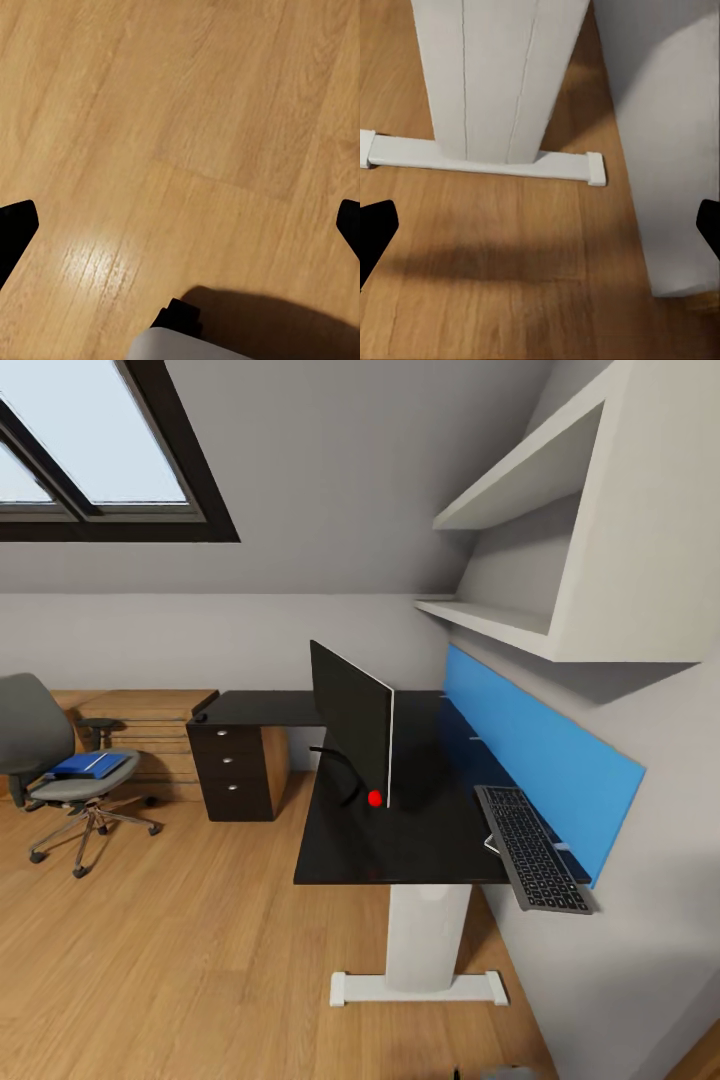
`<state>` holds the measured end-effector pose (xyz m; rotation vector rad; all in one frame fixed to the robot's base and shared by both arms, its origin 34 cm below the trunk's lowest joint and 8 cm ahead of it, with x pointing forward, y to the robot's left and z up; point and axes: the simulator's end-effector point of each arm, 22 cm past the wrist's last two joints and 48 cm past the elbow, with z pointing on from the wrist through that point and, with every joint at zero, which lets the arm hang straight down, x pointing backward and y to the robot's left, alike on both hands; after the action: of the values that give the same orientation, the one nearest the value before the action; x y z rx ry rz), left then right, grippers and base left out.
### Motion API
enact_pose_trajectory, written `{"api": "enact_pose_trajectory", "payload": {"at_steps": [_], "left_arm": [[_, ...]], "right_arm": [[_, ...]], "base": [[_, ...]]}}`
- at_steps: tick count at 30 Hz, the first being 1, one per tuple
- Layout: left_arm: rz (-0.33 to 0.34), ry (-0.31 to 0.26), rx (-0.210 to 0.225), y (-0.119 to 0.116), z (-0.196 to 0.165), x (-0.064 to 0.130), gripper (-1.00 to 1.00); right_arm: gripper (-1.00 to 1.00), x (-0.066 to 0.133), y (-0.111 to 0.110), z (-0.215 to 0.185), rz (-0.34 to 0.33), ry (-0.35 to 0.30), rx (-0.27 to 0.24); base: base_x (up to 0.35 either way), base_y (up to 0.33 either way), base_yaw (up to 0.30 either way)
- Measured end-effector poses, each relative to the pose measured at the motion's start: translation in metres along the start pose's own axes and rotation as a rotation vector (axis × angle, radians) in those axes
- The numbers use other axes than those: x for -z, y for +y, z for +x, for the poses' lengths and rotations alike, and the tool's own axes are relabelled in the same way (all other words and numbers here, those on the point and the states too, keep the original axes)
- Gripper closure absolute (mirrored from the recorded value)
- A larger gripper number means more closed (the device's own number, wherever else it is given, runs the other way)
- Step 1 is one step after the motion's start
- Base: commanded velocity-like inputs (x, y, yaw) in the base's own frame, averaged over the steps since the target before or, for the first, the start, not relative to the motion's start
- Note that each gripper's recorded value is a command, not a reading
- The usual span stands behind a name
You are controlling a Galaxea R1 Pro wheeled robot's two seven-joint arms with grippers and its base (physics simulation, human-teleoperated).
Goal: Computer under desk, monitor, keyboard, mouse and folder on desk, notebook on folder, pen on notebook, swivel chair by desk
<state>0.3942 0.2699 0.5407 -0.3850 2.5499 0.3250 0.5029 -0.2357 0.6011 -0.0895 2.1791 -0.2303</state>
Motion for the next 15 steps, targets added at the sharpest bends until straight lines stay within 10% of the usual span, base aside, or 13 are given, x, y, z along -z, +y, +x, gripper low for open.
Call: {"api": "enact_pose_trajectory", "payload": {"at_steps": [9,11,15], "left_arm": [[0.000,0.000,0.000,0.000,0.000,0.000,-1.00],[0.000,0.000,0.000,0.000,0.000,0.000,-1.00],[0.000,0.000,0.000,0.000,0.000,0.000,-1.00]], "right_arm": [[-1.00,-0.040,-0.041,-0.123,0.078,-0.153,-0.321],[-1.00,-0.046,-0.029,-0.156,-0.018,-0.106,-0.544],[-1.00,-0.050,-0.034,-0.176,-0.094,-0.043,-0.758]], "base": [[0.000,0.000,0.000],[0.000,0.000,0.000],[0.000,0.000,0.000]]}}
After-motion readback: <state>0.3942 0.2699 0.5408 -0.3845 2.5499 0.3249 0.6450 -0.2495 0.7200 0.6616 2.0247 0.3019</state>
